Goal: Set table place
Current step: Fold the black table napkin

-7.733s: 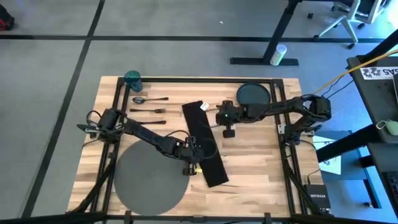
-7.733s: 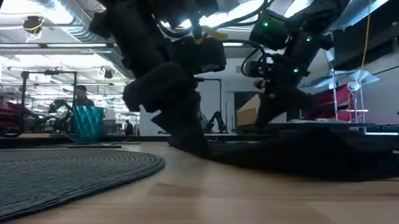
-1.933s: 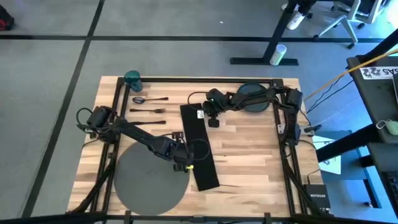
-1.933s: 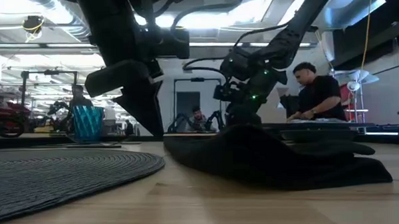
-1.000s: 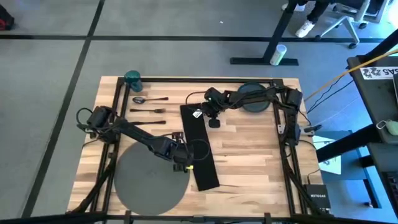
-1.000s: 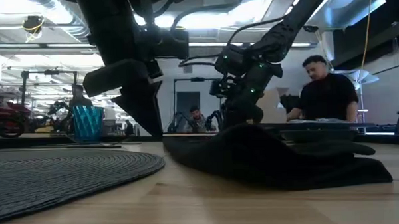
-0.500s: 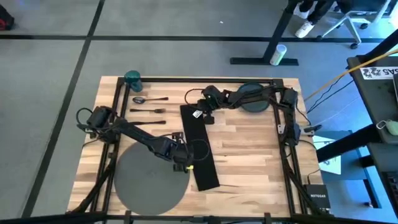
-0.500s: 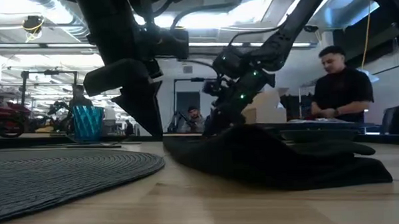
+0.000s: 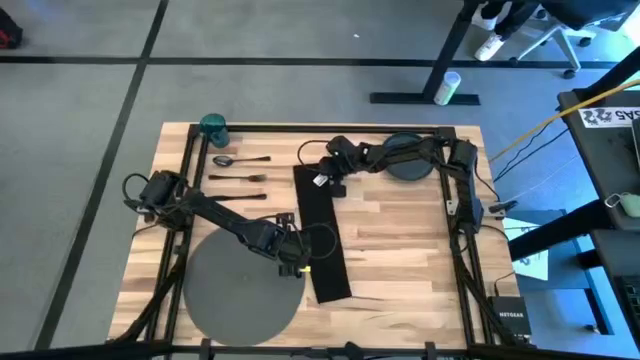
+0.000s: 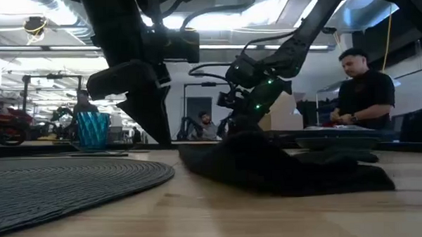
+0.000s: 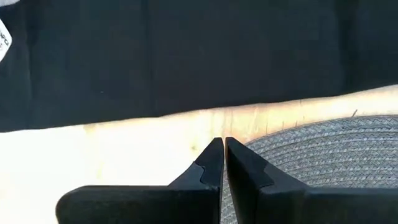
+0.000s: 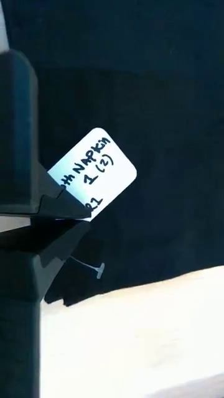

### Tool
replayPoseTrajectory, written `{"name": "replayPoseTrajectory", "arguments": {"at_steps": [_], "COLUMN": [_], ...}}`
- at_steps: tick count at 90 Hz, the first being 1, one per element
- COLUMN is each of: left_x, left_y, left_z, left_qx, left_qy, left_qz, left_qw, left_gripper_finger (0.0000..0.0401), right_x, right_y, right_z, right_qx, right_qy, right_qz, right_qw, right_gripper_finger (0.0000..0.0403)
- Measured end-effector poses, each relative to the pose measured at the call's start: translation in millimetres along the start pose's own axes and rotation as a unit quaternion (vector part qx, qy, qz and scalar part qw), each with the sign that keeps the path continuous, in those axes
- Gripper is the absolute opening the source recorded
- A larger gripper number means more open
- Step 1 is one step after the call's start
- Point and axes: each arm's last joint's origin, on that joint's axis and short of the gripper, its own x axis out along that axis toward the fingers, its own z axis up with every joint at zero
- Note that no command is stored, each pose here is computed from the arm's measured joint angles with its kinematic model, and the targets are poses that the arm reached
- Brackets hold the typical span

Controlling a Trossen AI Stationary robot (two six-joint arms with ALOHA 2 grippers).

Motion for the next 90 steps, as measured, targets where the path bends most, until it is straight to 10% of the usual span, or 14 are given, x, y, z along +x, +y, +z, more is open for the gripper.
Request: {"name": "replayPoseTrajectory", "arguments": {"at_steps": [90], "left_x": [-6.9], "left_y": [-11.7], "left_z": [-3.7], "left_qx": [0.059], "left_qy": [-0.024], "left_qz": [0.055], "left_qw": [0.996], "left_gripper_finger": [0.0000], "right_x": [-102.2], "right_y": [11.7], "right_z": [14.4], "right_qx": [-0.036], "right_qy": [0.015], "right_qz": [-0.054], "right_qw": [0.998], "right_gripper_finger": [0.0000]}}
